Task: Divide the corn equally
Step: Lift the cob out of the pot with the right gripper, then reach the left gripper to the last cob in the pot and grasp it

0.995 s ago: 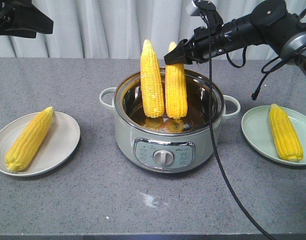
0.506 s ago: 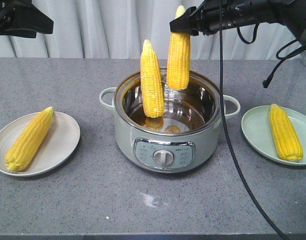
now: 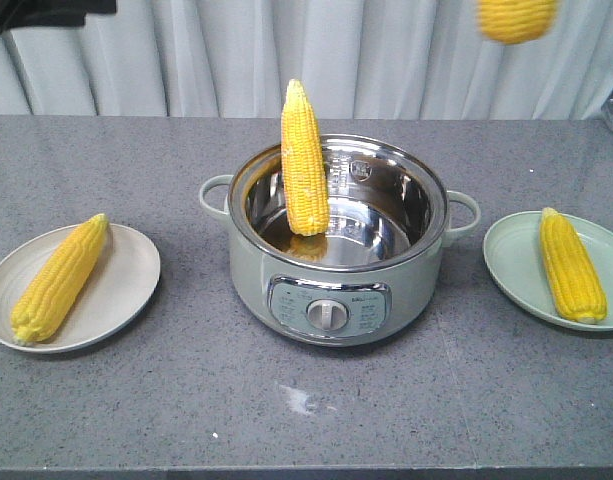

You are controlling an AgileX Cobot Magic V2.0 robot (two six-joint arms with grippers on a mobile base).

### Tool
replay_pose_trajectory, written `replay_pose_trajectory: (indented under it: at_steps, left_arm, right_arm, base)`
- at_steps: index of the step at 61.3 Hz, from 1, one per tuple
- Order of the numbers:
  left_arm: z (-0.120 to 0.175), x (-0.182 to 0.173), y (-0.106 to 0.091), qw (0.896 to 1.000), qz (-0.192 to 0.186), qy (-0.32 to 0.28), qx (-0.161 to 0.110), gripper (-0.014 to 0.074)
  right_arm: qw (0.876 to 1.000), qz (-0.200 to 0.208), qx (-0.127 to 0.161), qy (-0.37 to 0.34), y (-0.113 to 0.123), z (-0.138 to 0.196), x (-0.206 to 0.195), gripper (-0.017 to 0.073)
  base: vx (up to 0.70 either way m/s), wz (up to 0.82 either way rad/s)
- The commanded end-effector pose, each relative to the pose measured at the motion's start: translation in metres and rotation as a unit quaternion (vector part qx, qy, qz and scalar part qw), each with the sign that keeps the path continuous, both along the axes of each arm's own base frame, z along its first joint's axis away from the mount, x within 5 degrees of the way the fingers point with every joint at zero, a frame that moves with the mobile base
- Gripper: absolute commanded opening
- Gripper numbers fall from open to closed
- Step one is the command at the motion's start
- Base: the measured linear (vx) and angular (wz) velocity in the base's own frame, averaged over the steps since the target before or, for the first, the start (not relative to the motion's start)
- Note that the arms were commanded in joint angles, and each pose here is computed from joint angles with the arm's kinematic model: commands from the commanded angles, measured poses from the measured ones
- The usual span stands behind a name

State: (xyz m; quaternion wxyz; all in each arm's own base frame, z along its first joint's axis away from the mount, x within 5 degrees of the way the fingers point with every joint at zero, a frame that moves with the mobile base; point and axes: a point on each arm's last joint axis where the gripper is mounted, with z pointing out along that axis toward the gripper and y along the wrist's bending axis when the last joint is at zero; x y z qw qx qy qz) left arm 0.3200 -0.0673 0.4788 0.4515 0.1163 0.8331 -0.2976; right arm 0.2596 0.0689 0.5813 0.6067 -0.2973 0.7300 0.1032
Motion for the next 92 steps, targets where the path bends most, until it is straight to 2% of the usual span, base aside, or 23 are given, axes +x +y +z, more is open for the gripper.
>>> replay_pose_trajectory:
  at_steps: [1, 5, 15, 21, 29, 35, 42, 64, 80, 92]
  left_arm:
    - [0.030, -0.006, -0.015, 0.993, -0.017, -0.097, -0.067, 0.0316]
    - [0.030, 0.001, -0.027, 0.988, -0.029, -0.114, -0.096, 0.0318]
    - [0.011, 0.031, -0.048, 0.984, -0.027, -0.119, -0.127, 0.0355]
    - [0.003, 0.047, -0.057, 0.979, -0.018, -0.116, -0.166, 0.0428]
    - [0.014, 0.058, -0.071, 0.969, -0.051, -0.151, -0.188, 0.0546]
    - [0.023, 0.067, -0.082, 0.964, -0.064, -0.182, -0.182, 0.0595]
    - [0.014, 0.085, -0.094, 0.967, -0.068, -0.191, -0.153, 0.0595]
    - [-0.059, 0.134, -0.115, 0.982, -0.068, -0.089, -0.152, 0.0593]
    - [-0.082, 0.143, -0.120, 0.984, -0.083, -0.051, -0.148, 0.0593]
    - [-0.098, 0.146, -0.123, 0.987, -0.100, -0.030, -0.122, 0.0593]
  right_arm:
    - [0.997, -0.060, 0.003, -0.055, -0.015, 0.025, -0.038, -0.0004]
    - [0.994, -0.093, -0.005, -0.063, -0.023, 0.030, -0.053, -0.0004]
    - [0.989, -0.138, -0.023, -0.049, -0.033, 0.031, -0.066, -0.0004]
    - [0.987, -0.151, -0.036, -0.030, -0.036, 0.027, -0.066, -0.0004]
    - [0.986, -0.158, -0.041, -0.026, -0.037, 0.025, -0.064, -0.0004]
    - [0.986, -0.158, -0.041, -0.026, -0.037, 0.025, -0.064, -0.0004]
    - [0.986, -0.158, -0.042, -0.024, -0.037, 0.025, -0.064, -0.0004]
    - [0.986, -0.157, -0.049, -0.013, -0.037, 0.023, -0.065, -0.0004]
    - [0.986, -0.156, -0.050, -0.011, -0.037, 0.022, -0.065, -0.0004]
    - [0.986, -0.156, -0.052, -0.005, -0.037, 0.021, -0.065, -0.0004]
  base:
    - [0.00, 0.00]
    - [0.00, 0.00]
    - [0.00, 0.00]
    - [0.00, 0.00]
    - [0.00, 0.00]
    - [0.00, 0.00]
    - [0.00, 0.00]
    - [0.00, 0.00]
    - [0.00, 0.00]
    - [0.00, 0.00]
